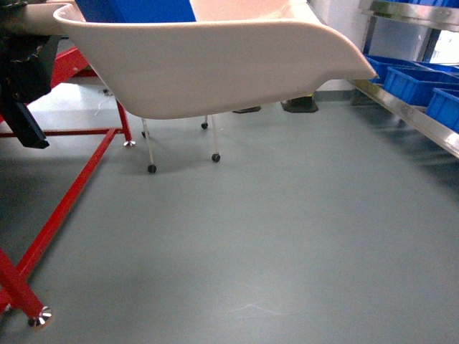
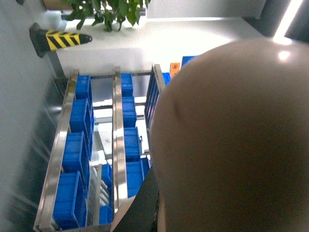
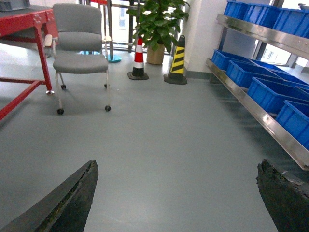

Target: Place part in tray to right shelf

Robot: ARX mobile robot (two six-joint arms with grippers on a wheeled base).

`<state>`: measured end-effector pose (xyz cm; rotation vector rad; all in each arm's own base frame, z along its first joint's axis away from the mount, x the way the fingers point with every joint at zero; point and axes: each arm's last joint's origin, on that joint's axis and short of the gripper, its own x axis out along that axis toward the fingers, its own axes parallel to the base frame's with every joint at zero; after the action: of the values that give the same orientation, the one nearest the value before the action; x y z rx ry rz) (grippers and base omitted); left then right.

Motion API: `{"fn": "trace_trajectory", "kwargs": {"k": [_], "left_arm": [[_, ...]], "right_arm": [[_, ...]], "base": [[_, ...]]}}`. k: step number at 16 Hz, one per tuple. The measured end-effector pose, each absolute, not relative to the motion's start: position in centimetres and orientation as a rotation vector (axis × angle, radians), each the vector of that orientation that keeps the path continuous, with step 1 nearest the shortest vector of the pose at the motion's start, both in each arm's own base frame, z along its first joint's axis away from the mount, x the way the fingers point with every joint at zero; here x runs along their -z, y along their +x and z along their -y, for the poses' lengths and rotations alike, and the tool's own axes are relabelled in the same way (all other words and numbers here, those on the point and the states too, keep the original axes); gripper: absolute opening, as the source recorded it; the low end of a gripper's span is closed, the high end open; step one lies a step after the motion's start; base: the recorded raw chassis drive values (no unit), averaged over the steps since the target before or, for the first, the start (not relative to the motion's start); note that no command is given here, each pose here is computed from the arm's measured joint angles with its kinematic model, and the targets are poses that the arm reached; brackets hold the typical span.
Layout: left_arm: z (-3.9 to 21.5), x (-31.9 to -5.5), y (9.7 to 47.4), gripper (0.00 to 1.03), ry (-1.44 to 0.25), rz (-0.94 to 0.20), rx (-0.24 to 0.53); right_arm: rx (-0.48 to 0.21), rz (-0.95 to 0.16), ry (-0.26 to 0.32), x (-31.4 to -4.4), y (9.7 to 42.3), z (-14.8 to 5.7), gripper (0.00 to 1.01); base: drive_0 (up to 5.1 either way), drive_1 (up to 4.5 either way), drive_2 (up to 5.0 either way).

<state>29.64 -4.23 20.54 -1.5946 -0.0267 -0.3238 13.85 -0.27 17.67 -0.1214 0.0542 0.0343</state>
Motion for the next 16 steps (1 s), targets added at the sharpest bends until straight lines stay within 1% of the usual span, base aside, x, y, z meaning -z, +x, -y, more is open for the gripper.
{"fn": "trace_trajectory", "kwargs": {"k": [2, 16], "left_arm": [[4.39, -20.55, 29.61, 0.15, -1.594, 0.02, 0.332], [4.25, -20.55, 29.64, 0.15, -1.595, 0.028, 0.324]], "right_arm": [[-0.035, -0.055, -0.121, -17.66, 13.86, 0.27, 0.98], [-0.035, -0.055, -0.121, -17.66, 13.86, 0.27, 0.98]], "base": [[-1.6, -1.59, -1.6], [-1.6, -1.57, -1.6]]}}
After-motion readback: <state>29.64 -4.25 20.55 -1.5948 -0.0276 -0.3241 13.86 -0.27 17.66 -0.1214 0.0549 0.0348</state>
